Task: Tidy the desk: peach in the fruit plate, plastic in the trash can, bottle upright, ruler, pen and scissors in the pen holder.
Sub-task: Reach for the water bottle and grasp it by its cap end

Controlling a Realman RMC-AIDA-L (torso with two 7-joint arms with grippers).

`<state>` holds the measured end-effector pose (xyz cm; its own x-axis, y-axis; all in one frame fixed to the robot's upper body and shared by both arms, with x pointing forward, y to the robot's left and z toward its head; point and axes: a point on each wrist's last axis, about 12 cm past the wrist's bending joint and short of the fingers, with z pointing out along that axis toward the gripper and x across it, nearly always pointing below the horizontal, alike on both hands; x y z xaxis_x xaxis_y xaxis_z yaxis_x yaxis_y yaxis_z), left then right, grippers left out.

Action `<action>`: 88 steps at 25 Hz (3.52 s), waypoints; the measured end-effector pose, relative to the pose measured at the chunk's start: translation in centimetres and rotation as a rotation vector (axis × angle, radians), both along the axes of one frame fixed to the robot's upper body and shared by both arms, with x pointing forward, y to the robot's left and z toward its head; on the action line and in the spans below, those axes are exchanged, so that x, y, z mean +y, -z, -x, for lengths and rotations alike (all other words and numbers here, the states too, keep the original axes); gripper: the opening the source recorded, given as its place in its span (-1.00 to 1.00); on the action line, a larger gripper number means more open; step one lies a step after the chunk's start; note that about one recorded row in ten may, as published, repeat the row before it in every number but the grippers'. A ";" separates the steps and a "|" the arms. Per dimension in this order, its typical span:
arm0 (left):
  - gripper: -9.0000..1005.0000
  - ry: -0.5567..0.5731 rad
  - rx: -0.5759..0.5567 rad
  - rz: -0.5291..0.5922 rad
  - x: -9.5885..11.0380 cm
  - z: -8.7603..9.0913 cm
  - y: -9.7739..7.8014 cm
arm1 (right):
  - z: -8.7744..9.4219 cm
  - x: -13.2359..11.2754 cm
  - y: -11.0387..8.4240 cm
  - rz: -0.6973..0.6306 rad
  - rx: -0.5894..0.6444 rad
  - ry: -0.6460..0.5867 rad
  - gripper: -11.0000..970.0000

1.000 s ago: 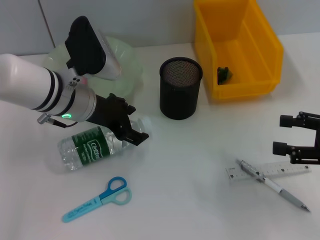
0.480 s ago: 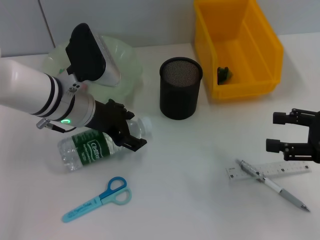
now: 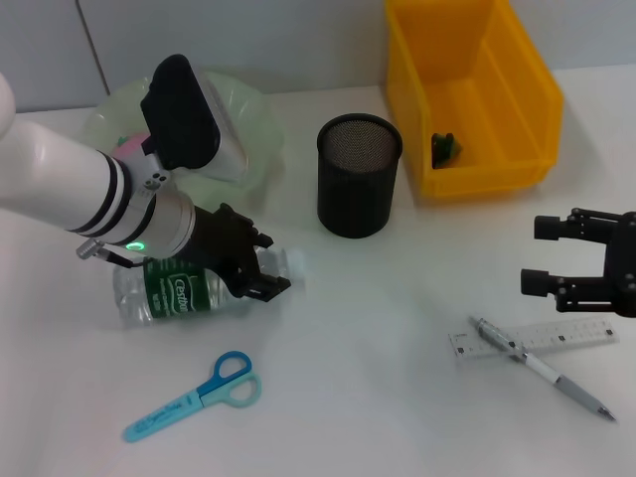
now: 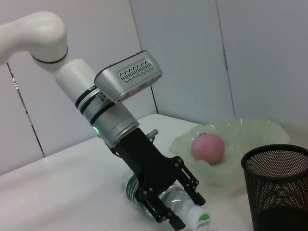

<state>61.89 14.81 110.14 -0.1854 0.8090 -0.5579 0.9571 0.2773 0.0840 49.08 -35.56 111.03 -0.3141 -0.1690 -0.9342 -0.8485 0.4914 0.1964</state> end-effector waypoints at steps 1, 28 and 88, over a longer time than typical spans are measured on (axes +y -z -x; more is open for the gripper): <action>0.48 0.000 0.000 0.001 0.0 0.0 0.0 | 0.0 0.0 0.0 0.000 0.000 -0.001 0.65; 0.11 0.058 -0.025 -0.019 -0.7 0.4 -0.4 | -1.2 0.7 -0.4 0.015 0.011 -0.013 0.64; 0.19 0.156 -0.146 -0.062 -2.3 0.7 -0.7 | -1.6 1.3 -0.5 0.021 0.015 -0.031 0.61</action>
